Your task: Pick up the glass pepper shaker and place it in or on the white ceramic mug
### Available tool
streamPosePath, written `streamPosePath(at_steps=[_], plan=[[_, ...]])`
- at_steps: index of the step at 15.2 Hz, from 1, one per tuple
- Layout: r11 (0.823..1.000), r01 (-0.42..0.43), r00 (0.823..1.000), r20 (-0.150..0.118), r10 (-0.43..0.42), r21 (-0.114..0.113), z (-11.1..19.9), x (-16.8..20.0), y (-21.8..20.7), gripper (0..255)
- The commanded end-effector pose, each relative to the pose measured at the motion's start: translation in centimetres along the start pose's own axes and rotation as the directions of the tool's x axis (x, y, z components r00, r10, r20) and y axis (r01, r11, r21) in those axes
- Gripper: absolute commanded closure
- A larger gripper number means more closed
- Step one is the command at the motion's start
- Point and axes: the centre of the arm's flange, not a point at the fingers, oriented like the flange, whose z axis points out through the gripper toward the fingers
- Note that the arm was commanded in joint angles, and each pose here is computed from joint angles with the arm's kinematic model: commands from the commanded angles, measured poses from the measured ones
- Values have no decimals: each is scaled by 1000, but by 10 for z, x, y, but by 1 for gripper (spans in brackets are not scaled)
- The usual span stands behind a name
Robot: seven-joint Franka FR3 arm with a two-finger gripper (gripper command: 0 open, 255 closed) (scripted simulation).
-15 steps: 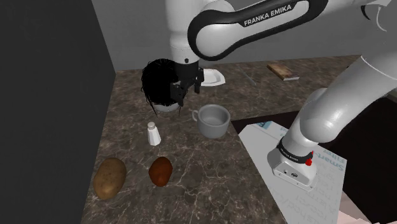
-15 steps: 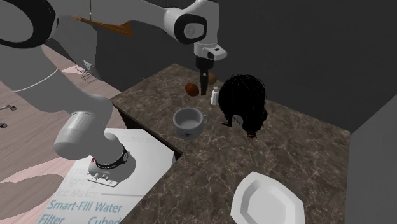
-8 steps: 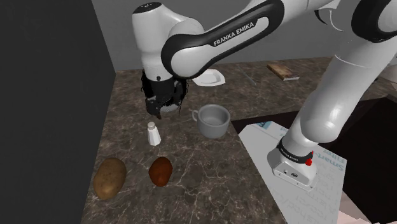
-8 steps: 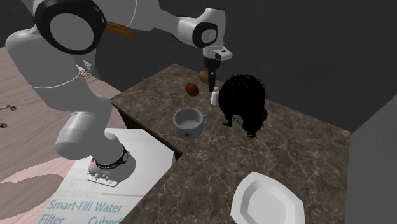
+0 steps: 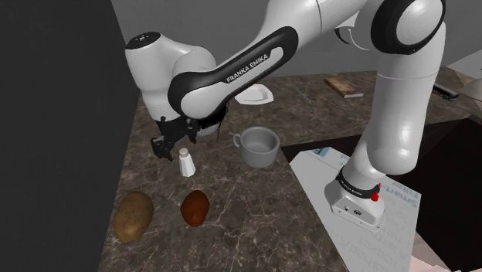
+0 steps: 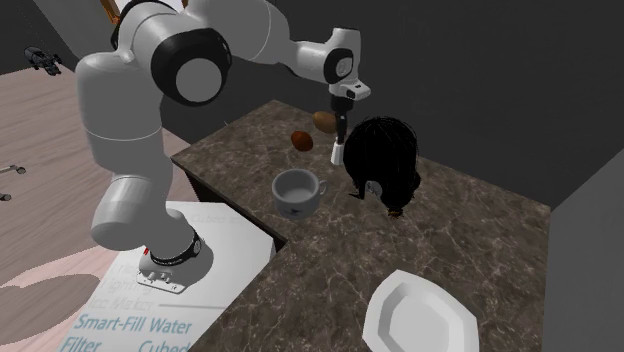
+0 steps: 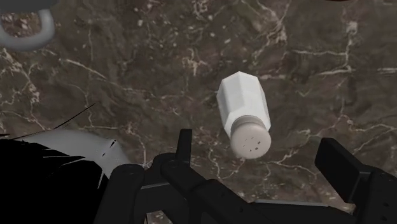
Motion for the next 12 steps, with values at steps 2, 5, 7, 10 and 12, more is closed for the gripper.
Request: streamPosePath(at_steps=[2, 5, 7, 10, 12], plan=[[1000, -1, 1000, -1, 1, 0, 15, 3, -2, 0], [1000, -1, 1000, -1, 1, 0, 31, 3, -2, 0], [1000, -1, 1000, -1, 1, 0, 34, 3, -2, 0], [1000, -1, 1000, -1, 1, 0, 34, 3, -2, 0], [1000, -1, 1000, -1, 1, 0, 34, 3, -2, 0]])
